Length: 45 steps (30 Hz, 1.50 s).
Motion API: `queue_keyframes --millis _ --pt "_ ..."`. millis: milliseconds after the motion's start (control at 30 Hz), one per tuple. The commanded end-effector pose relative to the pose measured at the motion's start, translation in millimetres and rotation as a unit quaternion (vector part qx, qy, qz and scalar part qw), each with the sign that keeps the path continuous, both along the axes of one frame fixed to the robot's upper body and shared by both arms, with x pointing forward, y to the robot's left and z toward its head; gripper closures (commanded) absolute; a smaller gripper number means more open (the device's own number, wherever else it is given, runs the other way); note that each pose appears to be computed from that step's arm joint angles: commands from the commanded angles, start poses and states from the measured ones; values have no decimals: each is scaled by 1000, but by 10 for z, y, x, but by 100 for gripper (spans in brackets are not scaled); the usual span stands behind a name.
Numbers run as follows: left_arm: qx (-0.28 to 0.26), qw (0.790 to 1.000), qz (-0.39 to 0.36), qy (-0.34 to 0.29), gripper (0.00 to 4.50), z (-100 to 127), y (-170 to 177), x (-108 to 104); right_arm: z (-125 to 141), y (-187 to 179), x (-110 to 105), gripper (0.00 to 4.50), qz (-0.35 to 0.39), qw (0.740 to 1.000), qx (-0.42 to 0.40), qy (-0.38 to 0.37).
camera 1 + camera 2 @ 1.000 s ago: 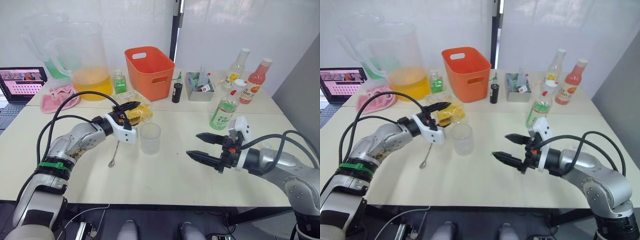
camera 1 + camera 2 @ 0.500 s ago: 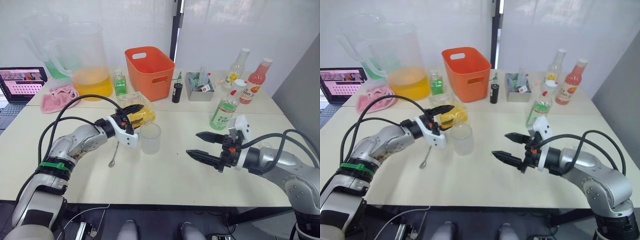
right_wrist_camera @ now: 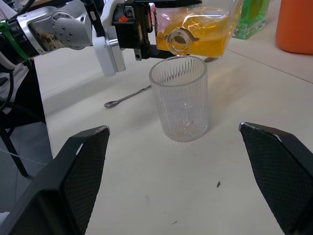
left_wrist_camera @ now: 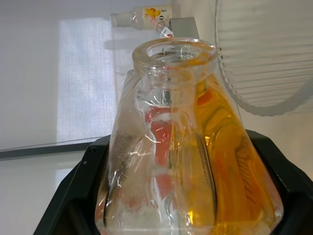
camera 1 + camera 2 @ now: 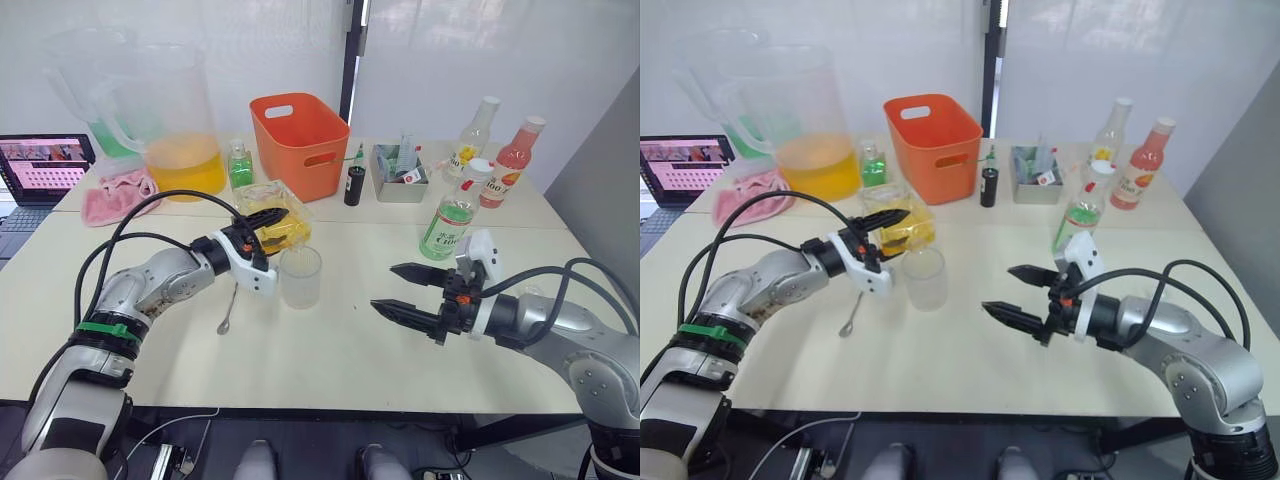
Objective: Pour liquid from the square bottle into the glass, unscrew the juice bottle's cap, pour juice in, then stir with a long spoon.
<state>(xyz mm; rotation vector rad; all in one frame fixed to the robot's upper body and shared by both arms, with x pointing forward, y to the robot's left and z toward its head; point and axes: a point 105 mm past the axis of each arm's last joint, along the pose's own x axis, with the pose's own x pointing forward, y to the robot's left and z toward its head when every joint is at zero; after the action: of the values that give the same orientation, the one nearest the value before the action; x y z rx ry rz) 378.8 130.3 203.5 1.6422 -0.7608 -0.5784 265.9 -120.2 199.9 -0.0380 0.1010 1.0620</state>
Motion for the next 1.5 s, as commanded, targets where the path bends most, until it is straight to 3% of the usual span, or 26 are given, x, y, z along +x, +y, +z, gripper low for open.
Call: queue_keyframes --millis 33,1500 --pt "-29 996 -28 -84 170 475 -83 -75 102 41 -43 2 12 1000 5 -26" --pt "-12 993 -47 -105 170 511 -170 -116 103 65 -36 2 15 1000 7 -26"
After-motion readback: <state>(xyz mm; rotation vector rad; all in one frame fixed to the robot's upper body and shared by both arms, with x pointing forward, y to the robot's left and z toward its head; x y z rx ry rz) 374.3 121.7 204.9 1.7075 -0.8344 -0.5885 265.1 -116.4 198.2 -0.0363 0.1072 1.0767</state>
